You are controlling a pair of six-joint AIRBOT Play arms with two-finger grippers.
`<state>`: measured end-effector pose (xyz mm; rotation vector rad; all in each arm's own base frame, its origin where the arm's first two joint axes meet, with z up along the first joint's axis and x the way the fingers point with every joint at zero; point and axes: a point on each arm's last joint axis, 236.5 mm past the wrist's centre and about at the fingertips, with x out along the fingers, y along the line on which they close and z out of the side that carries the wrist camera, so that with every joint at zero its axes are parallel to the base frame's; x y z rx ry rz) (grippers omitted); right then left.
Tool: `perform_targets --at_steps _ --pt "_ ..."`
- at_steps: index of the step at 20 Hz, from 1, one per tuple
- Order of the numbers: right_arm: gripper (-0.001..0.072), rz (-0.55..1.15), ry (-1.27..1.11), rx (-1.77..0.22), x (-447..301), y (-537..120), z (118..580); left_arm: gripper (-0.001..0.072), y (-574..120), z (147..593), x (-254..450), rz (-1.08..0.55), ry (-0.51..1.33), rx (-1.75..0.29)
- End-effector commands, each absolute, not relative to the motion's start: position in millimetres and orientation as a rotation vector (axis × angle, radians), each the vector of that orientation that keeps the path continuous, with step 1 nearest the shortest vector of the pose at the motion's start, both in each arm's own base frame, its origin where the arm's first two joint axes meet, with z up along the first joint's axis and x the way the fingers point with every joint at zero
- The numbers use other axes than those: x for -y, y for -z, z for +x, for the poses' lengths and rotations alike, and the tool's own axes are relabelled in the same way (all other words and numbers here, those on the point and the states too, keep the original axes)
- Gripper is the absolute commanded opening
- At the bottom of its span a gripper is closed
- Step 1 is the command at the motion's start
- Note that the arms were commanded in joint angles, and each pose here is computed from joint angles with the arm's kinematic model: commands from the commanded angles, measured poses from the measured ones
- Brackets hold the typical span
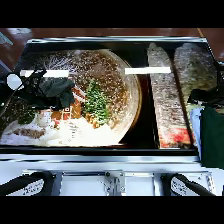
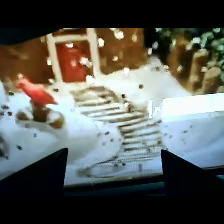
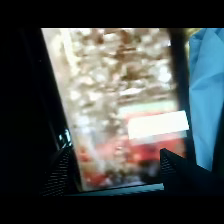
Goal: Fold the shirts.
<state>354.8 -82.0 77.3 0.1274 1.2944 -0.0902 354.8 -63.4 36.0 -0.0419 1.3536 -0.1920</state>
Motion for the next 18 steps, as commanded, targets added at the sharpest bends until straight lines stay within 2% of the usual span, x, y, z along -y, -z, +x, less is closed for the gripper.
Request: perform_targets --at_steps 1,14,18 --pt "0.0689 0.127 0.090 -1.294 82 -77 355 0.0697 -36 355 63 -0.042 0.192 -1.354" --pt "0.0689 0.129 0.092 -1.293 82 -78 355 0.0697 -36 355 63 -0.042 0.192 -1.354" --pt "0.0688 0.154 0.086 -1.149 80 -89 387 0.0697 -40 374 64 -0.047 0.185 -1.271"
